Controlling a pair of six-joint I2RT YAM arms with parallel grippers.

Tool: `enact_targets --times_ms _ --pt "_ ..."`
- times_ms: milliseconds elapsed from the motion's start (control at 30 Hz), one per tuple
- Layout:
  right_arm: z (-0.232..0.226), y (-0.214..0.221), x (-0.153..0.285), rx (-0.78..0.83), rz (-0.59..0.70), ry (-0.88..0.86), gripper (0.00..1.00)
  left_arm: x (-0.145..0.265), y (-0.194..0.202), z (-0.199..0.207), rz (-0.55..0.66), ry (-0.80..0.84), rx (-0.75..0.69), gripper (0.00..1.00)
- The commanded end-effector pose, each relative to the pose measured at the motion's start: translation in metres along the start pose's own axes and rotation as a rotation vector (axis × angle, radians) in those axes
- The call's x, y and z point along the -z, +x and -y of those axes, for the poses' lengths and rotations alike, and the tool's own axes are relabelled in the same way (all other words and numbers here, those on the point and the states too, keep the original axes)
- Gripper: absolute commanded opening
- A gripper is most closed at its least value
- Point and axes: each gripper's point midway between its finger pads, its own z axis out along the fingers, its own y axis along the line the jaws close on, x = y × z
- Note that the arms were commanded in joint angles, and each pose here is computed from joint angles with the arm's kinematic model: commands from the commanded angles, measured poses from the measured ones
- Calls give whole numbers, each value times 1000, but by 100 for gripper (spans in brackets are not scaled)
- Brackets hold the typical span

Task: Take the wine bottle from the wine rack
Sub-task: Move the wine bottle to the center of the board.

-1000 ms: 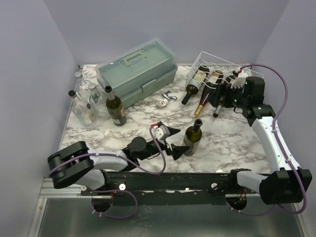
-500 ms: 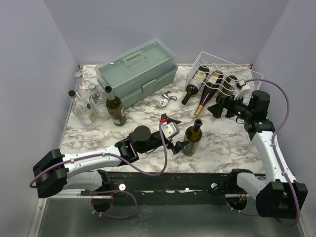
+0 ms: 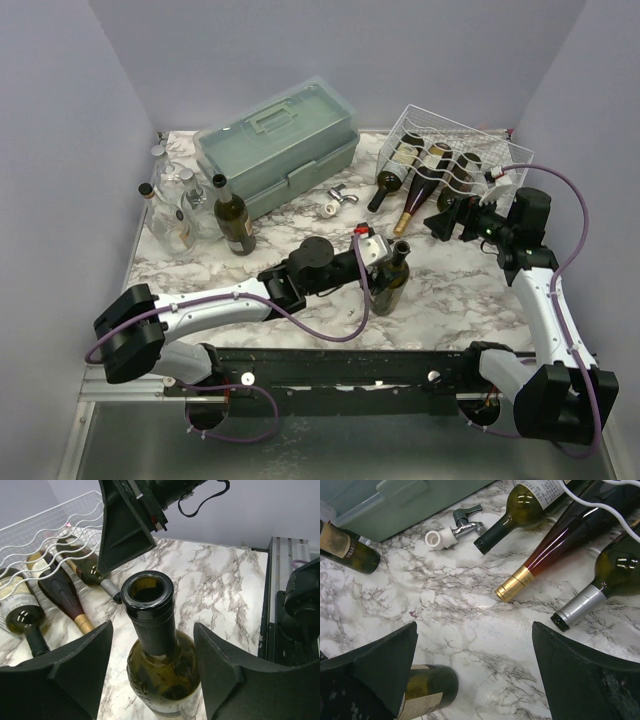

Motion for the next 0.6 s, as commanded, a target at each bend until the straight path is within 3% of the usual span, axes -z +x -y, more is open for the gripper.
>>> enact_targets --times_ms 0,167,567 --pt "-3 -5 3 23 26 -5 100 -9 -4 9 5 44 41 63" --pt "-2 -5 3 27 27 2 100 -11 -7 8 16 38 44 53" --pt "0 -4 3 31 24 10 100 -19 -10 9 34 34 47 49"
